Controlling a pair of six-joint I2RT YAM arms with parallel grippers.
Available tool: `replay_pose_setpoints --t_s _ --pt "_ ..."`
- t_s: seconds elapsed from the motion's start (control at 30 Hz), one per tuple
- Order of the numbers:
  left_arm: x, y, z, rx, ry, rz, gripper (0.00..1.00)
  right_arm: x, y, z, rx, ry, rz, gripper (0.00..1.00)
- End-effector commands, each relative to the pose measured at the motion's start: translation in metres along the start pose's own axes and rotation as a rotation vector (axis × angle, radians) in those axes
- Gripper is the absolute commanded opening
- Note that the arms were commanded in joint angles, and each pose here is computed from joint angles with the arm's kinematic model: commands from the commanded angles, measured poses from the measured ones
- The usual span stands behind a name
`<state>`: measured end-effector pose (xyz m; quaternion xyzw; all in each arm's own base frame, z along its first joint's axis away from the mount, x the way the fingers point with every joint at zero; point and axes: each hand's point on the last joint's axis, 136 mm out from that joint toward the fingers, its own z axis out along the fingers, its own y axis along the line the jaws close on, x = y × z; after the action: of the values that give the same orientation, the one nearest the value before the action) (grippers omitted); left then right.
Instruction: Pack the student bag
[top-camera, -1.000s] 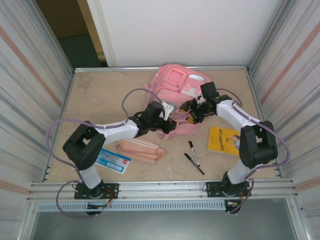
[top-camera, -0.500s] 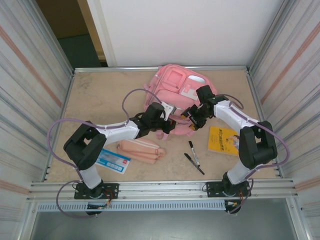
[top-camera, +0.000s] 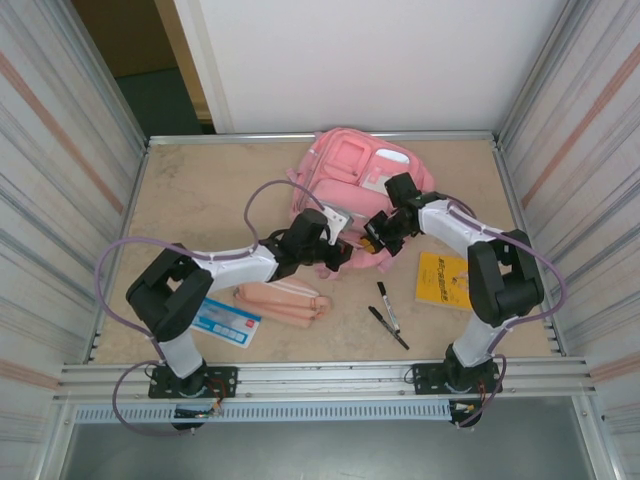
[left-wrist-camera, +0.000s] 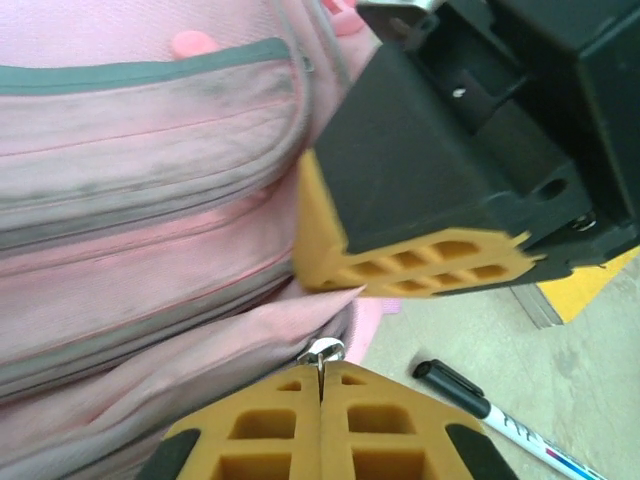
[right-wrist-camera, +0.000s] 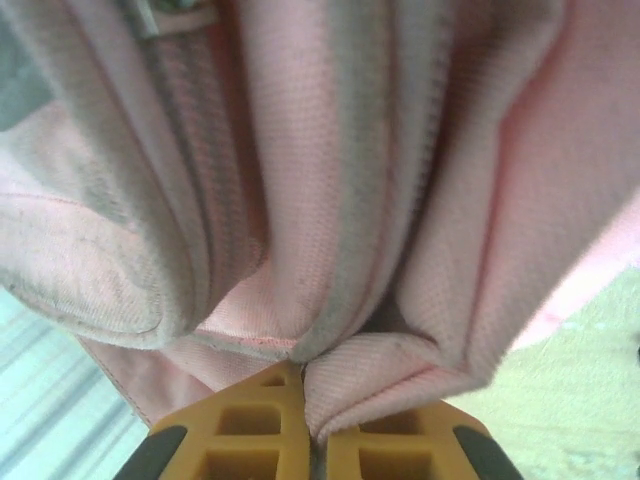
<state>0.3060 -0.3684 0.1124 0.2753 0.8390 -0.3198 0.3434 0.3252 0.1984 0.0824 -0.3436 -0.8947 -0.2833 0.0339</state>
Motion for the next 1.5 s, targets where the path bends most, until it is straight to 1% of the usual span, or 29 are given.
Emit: replay_pose_setpoints --t_s 0.0,0.1,0.17,0.2,0.27,0.33,0.4,0.47,0.5,0.57,0.67,0.77,0.87,0.93,0.97,1.0,1.03,1.07,1.13,1.2,1.3,1.4,1.43,1.47 --pt "-0.011 0.041 -0.031 -0.156 -0.038 -0.004 0.00 -0.021 0.007 -0.023 -0.037 -0.002 -0.102 0.00" --pt "0.000 0.074 -0.052 -0.252 -0.014 -0.047 0.00 -0.034 0.006 -0.034 -0.024 0.024 -0.181 0.00" --pt "0.006 0.080 -0.059 -0.261 0.006 -0.042 0.00 -0.039 0.010 -0.033 -0.030 0.048 -0.230 0.01" --pt "0.008 0.079 -0.059 -0.253 0.016 -0.026 0.00 -0.042 0.014 -0.030 -0.034 0.051 -0.250 0.05" --pt "0.007 0.070 -0.055 -0.199 0.016 -0.021 0.00 -0.048 0.023 -0.023 -0.055 0.046 -0.275 0.17" --pt "0.000 0.055 -0.046 -0.126 0.006 -0.048 0.00 -0.052 0.028 -0.020 -0.041 0.024 -0.260 0.33" --pt "-0.008 0.039 -0.037 -0.086 -0.003 -0.061 0.00 -0.054 0.026 -0.024 -0.007 -0.031 -0.211 0.39" --pt "-0.018 0.022 -0.027 -0.050 -0.019 -0.046 0.00 -0.053 0.013 -0.033 0.053 -0.103 -0.102 0.43" --pt "-0.023 0.013 -0.021 -0.034 -0.025 -0.031 0.00 -0.049 0.008 -0.040 0.058 -0.130 -0.057 0.45" --pt "-0.030 -0.001 -0.011 -0.011 -0.034 -0.018 0.00 -0.039 -0.004 -0.050 0.094 -0.181 0.017 0.48" --pt "-0.041 -0.017 -0.001 0.023 -0.045 -0.021 0.00 -0.021 -0.020 -0.059 0.165 -0.242 0.090 0.50" --pt "-0.047 -0.027 0.004 0.041 -0.074 -0.006 0.00 -0.004 -0.026 -0.050 0.184 -0.213 0.122 0.50" --pt "-0.051 -0.030 0.003 0.053 -0.103 -0.010 0.00 -0.002 -0.029 -0.038 0.208 -0.206 0.134 0.50" --pt "-0.050 -0.031 0.002 0.064 -0.103 -0.006 0.00 -0.001 -0.024 -0.026 0.189 -0.167 0.125 0.47" --pt "-0.049 -0.033 0.002 0.074 -0.105 -0.002 0.00 -0.002 -0.020 -0.019 0.180 -0.145 0.112 0.41" --pt "-0.046 -0.032 0.002 0.074 -0.104 -0.006 0.00 -0.002 -0.015 -0.014 0.166 -0.125 0.089 0.30" --pt "-0.045 -0.030 0.000 0.071 -0.108 -0.006 0.00 -0.004 -0.010 -0.011 0.149 -0.114 0.060 0.12" --pt "-0.042 -0.024 -0.002 0.054 -0.102 -0.014 0.00 -0.006 -0.007 -0.009 0.147 -0.108 0.036 0.00" --pt "-0.036 -0.006 -0.011 -0.008 -0.084 -0.028 0.00 -0.013 -0.003 -0.016 0.132 -0.110 -0.012 0.00" --pt "-0.025 0.023 -0.025 -0.107 -0.064 -0.042 0.00 -0.023 -0.002 -0.031 0.115 -0.128 -0.044 0.00" --pt "-0.010 0.061 -0.050 -0.196 -0.049 -0.100 0.00 -0.040 -0.003 -0.053 0.082 -0.142 -0.082 0.00" --pt "0.005 0.083 -0.065 -0.273 -0.013 -0.098 0.00 -0.051 0.000 -0.063 0.049 -0.117 -0.105 0.00" --pt "0.006 0.081 -0.064 -0.262 -0.004 -0.079 0.00 -0.051 0.003 -0.063 0.034 -0.109 -0.118 0.04" --pt "0.006 0.075 -0.061 -0.227 0.007 -0.069 0.00 -0.050 0.008 -0.064 0.026 -0.109 -0.143 0.13"
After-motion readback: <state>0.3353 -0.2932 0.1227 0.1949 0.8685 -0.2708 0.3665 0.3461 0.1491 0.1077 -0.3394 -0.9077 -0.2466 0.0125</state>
